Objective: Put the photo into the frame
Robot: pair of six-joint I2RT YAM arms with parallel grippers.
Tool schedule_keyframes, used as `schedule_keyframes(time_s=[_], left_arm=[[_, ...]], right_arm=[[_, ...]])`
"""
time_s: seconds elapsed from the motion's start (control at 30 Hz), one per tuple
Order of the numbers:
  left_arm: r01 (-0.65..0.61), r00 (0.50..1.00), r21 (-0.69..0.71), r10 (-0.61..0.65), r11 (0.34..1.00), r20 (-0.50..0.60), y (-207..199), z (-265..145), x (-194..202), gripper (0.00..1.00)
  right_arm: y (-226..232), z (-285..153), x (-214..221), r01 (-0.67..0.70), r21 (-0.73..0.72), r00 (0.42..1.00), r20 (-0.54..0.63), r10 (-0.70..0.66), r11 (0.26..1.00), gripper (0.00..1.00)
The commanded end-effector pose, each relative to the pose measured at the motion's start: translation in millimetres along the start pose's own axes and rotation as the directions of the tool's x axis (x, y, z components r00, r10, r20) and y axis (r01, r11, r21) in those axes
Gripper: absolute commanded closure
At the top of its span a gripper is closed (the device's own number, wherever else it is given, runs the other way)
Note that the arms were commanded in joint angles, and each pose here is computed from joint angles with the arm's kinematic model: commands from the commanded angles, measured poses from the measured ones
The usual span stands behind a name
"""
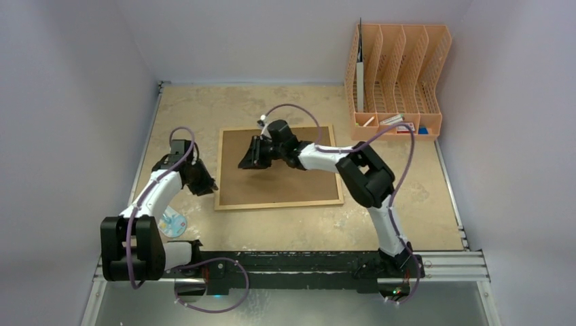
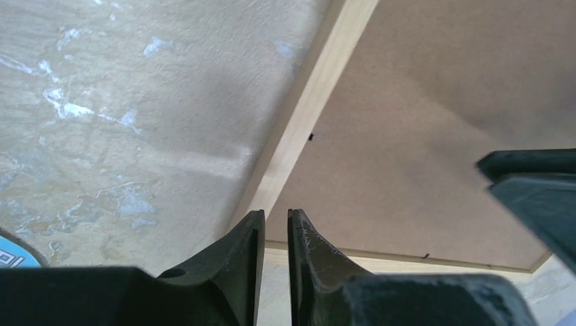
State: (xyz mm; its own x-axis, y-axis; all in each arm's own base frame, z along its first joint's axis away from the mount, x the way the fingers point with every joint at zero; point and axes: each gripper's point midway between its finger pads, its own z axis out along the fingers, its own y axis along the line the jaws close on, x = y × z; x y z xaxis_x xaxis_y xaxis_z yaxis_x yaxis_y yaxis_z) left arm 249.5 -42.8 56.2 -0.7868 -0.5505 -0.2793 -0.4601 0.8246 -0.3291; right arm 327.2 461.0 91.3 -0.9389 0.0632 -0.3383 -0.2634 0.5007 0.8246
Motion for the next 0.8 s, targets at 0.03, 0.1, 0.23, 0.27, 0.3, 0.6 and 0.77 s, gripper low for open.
schedule_keyframes(time_s=[0.03, 0.1, 0.23, 0.27, 0.3, 0.6, 0.77], left_arm=[[0.066, 0.996, -0.053, -0.068, 0.996, -0.051, 15, 12, 15, 0.82], [0.071, 0.994, -0.058, -0.075, 0.996, -0.073, 16, 18, 19, 0.85], [0.074, 0.991, -0.09, -0.083, 0.993, -0.1, 22, 25, 23, 0.91], [0.077, 0.991, -0.1, -0.088, 0.992, -0.104, 24, 26, 24, 0.93], [0.079, 0.99, -0.11, -0.091, 0.991, -0.108, 25, 27, 25, 0.96], [0.083, 0.987, -0.137, -0.101, 0.987, -0.125, 30, 30, 28, 1.0], [0.084, 0.987, -0.147, -0.103, 0.986, -0.125, 32, 30, 28, 1.0]], right_arm=[[60, 26, 17, -0.021, -0.186, 0.995, -0.098, 0.003, 0.982, 0.76], [60, 34, 24, -0.033, -0.199, 0.992, -0.122, 0.009, 0.979, 0.8], [60, 45, 36, -0.055, -0.224, 0.987, -0.162, 0.019, 0.973, 0.86], [60, 48, 39, -0.055, -0.231, 0.986, -0.168, 0.016, 0.971, 0.88], [61, 51, 41, -0.059, -0.24, 0.984, -0.175, 0.016, 0.969, 0.89], [58, 74, 52, -0.085, -0.258, 0.974, -0.227, 0.025, 0.962, 0.97], [54, 81, 60, -0.102, -0.251, 0.967, -0.252, 0.037, 0.963, 0.97]])
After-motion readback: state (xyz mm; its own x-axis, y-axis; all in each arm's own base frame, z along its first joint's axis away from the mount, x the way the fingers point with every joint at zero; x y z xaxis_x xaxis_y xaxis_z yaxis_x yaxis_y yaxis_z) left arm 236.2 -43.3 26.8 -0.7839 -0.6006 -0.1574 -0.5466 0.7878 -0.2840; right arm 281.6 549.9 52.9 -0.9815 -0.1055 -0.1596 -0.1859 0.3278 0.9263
